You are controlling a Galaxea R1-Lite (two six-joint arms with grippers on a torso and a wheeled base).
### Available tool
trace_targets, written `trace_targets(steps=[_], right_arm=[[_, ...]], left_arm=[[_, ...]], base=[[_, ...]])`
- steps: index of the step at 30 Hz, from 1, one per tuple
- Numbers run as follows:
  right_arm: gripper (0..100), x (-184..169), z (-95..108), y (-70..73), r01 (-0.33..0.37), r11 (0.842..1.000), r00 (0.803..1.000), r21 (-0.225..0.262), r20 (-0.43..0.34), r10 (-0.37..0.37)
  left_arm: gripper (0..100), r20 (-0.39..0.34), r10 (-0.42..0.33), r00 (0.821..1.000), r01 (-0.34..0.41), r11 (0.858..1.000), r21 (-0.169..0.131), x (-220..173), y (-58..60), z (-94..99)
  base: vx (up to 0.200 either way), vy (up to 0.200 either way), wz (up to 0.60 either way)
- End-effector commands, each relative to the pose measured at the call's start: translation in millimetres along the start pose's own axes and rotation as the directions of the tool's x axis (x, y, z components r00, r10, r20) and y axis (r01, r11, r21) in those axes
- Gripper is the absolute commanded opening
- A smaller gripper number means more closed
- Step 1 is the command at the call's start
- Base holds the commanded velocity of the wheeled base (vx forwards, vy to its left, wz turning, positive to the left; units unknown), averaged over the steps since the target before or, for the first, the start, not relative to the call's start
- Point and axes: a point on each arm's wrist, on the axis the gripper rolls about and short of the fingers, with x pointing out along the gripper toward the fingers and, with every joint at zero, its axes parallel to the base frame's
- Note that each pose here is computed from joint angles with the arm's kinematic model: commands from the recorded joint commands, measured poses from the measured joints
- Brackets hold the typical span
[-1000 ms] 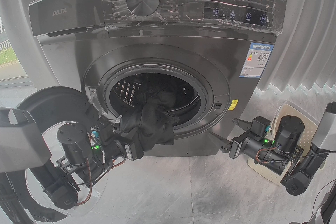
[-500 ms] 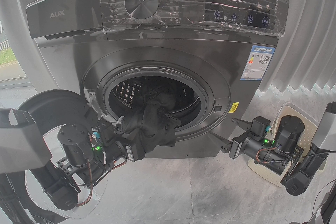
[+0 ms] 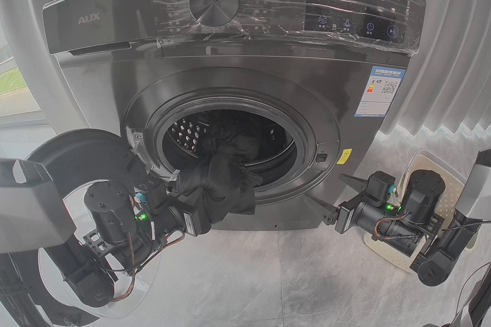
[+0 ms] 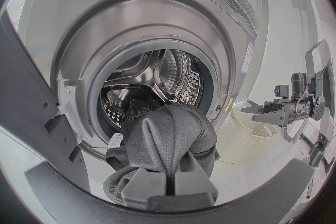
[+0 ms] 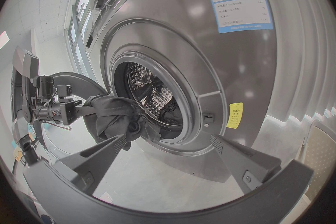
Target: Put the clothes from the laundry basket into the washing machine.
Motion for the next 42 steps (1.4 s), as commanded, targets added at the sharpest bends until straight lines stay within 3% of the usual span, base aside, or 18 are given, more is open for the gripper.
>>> trace_targets(steps=[1,13,19,26,29,30,33,38,42], right_arm=[[100,0.0,-0.6,0.1,-0.001,1.0,1.0,0.0,-0.002,0.001],[100,-0.2,-0.8,0.1,-0.001,1.0,1.0,0.0,-0.004,0.001],[100,-0.2,-0.9,0.5,-0.002,1.0,1.0,0.0,-0.004,0.002],[100,-0.5,0.8,-0.6,0.0,1.0,1.0,0.0,0.003,0.0],[100,-0.7,0.1,-1.5,0.004,1.0,1.0,0.0,0.0,-0.004],[100,-0.9,-0.2,-1.1,0.002,1.0,1.0,0.0,-0.002,-0.002],[100,-5.3,-1.7,-1.7,0.005,1.0,1.0,0.001,-0.014,-0.005],[100,-7.7,-4.1,-1.8,0.006,1.0,1.0,0.002,-0.028,-0.006],[100,-12.4,-8.5,1.1,-0.004,1.0,0.999,0.001,-0.053,0.004]], left_arm=[[0,0.002,0.0,1.0,0.0,1.0,-0.001,0.3,-0.1,-0.2],[0,-0.012,-0.002,1.0,0.002,1.0,0.001,1.3,-0.4,-3.9],[0,-0.023,-0.029,0.999,0.029,1.0,0.004,1.9,-8.6,-7.2],[0,0.051,-0.055,0.997,0.055,0.998,0.003,19.5,-17.7,4.4],[0,0.068,-0.016,0.998,0.012,0.998,0.059,39.1,-16.0,0.6],[0,0.073,0.011,0.997,-0.016,0.998,0.063,44.5,-16.0,-1.2],[0,0.09,0.029,0.995,-0.031,0.999,0.019,56.6,-16.5,-2.7],[0,0.101,-0.003,0.995,0.003,1.0,-0.008,70.8,-21.3,-7.3],[0,0.081,0.015,0.997,-0.011,0.999,-0.051,85.5,-20.9,-20.4]], base=[[0.0,0.0,0.0],[0.05,0.0,0.0],[0.0,0.0,0.0],[0.0,0.0,0.0],[0.0,0.0,0.0],[0.0,0.0,0.0],[0.0,0.0,0.0],[0.0,0.0,0.0],[0.0,0.0,0.0]])
